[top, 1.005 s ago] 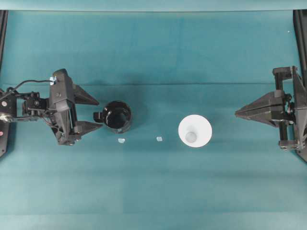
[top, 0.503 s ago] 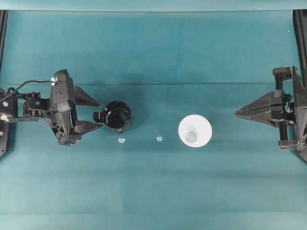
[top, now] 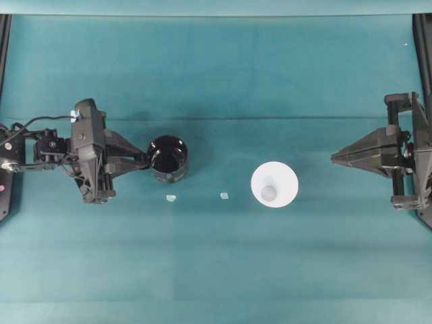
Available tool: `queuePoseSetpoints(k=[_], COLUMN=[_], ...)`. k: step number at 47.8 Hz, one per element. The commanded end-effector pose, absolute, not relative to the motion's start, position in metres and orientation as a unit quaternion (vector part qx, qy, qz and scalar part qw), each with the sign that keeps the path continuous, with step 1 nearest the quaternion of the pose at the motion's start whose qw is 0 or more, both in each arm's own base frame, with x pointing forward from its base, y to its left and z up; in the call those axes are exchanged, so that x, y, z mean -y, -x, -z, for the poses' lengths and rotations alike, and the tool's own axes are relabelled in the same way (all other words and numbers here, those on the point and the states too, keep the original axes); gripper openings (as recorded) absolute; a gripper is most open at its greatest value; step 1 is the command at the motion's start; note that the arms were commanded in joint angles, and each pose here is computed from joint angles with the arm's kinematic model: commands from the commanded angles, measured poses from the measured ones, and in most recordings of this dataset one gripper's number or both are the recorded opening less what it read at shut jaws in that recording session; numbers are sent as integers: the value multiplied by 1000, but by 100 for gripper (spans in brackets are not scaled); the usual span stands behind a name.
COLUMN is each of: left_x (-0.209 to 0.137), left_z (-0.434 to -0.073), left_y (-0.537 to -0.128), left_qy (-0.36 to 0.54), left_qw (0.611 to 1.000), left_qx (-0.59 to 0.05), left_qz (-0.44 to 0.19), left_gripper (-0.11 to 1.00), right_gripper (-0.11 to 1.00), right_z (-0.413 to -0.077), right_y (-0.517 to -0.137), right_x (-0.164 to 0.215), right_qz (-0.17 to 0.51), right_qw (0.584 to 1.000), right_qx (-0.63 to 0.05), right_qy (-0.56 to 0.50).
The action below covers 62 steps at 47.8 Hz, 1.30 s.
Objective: Put the paper cup into the moved cup holder.
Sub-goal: 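Close the left gripper on the black cup holder's rim, then slide the cup holder rightward next to the white paper cup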
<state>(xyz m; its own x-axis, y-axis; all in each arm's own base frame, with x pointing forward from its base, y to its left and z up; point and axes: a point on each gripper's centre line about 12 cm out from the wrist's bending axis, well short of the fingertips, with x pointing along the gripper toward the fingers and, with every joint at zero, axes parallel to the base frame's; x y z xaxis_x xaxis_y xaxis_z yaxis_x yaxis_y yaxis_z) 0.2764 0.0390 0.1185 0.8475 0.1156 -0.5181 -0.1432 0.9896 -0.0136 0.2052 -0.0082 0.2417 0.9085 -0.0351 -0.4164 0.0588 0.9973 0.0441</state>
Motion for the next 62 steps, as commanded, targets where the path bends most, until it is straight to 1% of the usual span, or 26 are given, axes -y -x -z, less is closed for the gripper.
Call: queuePoseSetpoints(k=[1,8,16,26,34,47,62], left_x=[-40,-40,-41,-38,-26,-7,-6], left_z=[-125,-125,-136,-160,-164,-151,-136], left_y=[-282,-284,-292,-317,-336,-357,-375], left_qy=[22,21,20,11,3,-2,-3], left_qw=[965,965,971,981,982,978,974], left_qx=[-254,-253,-230,-187,-183,-208,-226], left_qz=[-66,-66,-65,-56,-34,-6,-4], left_gripper=[19,19,19,19,19,19,19], right_gripper=[2,2,2,2,2,2,2], right_z=[-252,-252,-252,-251,-251,-251,-251], right_y=[-209,-209,-209,-209,-209,-209,-210], right_x=[9,9,10,10,10,10,10], right_qz=[26,27,28,28,28,28,28], right_qw=[979,979,979,978,978,978,978], right_qx=[-201,-201,-201,-202,-202,-202,-203], right_qy=[-33,-33,-33,-34,-34,-34,-34])
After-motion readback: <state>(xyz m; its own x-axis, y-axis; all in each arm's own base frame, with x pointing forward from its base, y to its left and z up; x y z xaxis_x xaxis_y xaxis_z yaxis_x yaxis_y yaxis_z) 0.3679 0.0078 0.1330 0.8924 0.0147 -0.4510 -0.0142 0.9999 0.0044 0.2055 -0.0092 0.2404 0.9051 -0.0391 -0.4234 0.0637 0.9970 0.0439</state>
